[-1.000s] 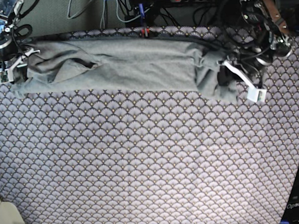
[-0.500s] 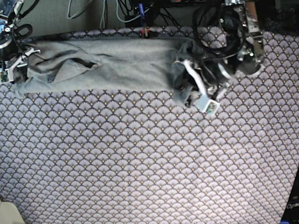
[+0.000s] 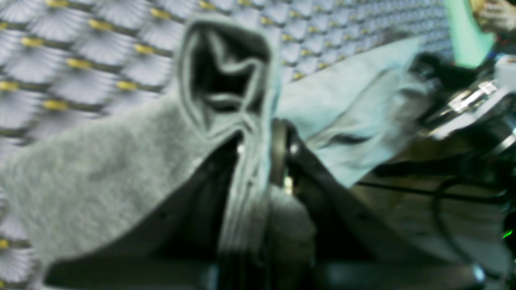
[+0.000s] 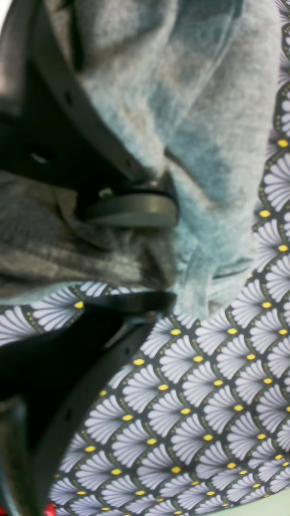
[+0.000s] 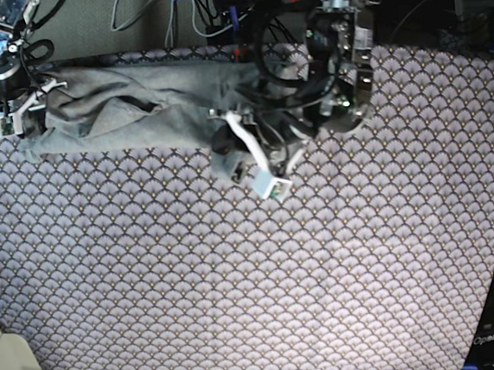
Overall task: Fold the T-shirt properly
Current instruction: 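Fold the grasped end over the shirt toward the right gripper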
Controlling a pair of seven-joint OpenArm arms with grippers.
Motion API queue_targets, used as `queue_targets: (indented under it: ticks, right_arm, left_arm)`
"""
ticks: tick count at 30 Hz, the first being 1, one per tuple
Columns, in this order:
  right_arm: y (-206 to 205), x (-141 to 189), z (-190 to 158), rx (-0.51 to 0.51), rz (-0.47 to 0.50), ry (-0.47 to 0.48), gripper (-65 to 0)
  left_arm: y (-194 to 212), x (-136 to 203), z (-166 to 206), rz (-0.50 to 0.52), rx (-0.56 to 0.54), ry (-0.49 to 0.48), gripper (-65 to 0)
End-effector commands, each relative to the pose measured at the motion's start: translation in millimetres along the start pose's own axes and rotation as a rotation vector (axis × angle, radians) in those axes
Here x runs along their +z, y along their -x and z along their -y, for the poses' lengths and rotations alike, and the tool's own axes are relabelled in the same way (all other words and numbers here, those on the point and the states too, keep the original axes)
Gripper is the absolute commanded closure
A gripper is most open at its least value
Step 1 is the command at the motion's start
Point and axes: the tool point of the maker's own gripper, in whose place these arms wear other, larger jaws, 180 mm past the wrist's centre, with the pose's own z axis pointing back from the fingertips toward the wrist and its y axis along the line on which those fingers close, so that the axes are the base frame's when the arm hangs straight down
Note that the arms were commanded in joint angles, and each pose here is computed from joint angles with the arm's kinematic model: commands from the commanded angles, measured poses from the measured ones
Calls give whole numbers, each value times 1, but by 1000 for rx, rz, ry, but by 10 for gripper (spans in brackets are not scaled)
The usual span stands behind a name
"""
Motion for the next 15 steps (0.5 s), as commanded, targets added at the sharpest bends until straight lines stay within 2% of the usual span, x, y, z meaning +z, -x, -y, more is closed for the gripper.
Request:
queue_targets:
  ticks: [1, 8, 15]
  right_arm:
    - [-6, 2, 4, 13, 18, 1, -269]
    - [-6, 2, 5, 16, 18, 2, -269]
    - [-7, 2, 5, 16, 21, 4, -269]
  left_arm:
    - [-17, -1, 13, 51, -7, 35, 0]
    - [-13, -17, 38, 12, 70, 42, 0]
    - [-5, -29, 42, 8, 142, 12, 0]
